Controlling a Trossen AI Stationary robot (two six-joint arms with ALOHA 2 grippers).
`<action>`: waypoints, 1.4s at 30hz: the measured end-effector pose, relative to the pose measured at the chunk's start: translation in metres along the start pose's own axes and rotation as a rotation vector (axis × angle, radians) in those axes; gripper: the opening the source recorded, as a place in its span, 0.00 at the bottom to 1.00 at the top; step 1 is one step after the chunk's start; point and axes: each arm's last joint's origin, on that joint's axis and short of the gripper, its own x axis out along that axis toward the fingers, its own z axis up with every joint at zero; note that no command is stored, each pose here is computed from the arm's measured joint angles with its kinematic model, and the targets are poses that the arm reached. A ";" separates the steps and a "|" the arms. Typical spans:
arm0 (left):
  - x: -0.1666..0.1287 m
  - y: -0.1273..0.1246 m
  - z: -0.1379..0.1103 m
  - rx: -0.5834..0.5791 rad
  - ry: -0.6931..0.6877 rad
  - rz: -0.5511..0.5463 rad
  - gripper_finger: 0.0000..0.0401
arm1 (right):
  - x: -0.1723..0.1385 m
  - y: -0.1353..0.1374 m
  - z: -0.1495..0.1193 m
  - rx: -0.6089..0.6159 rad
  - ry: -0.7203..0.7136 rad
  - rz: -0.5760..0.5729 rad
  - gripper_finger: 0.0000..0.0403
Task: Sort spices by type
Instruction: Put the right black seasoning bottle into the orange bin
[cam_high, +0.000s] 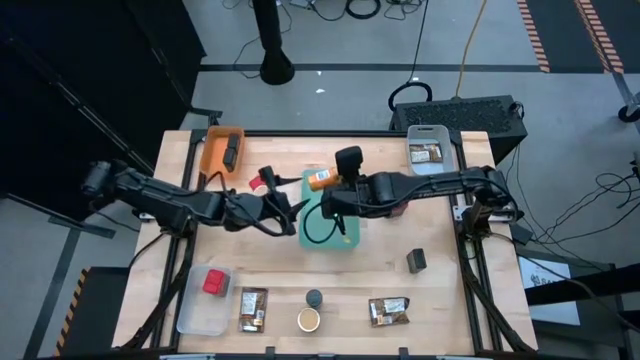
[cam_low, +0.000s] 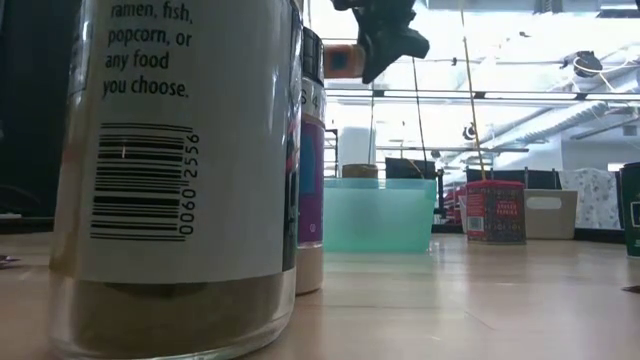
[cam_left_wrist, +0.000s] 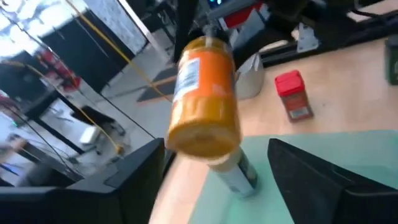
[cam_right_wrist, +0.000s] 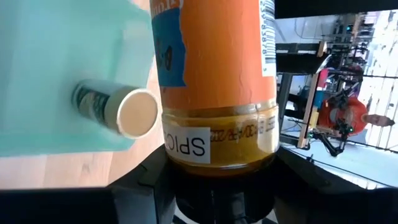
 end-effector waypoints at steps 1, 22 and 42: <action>0.004 -0.001 0.000 0.008 -0.011 0.008 0.73 | 0.001 -0.001 0.000 0.004 -0.001 -0.002 0.44; 0.032 0.012 -0.008 0.026 -0.064 -0.072 0.75 | 0.005 -0.003 0.006 0.042 -0.067 0.056 0.44; 0.032 0.011 -0.010 0.037 -0.044 -0.075 0.48 | 0.003 -0.001 0.009 0.062 -0.094 0.087 0.44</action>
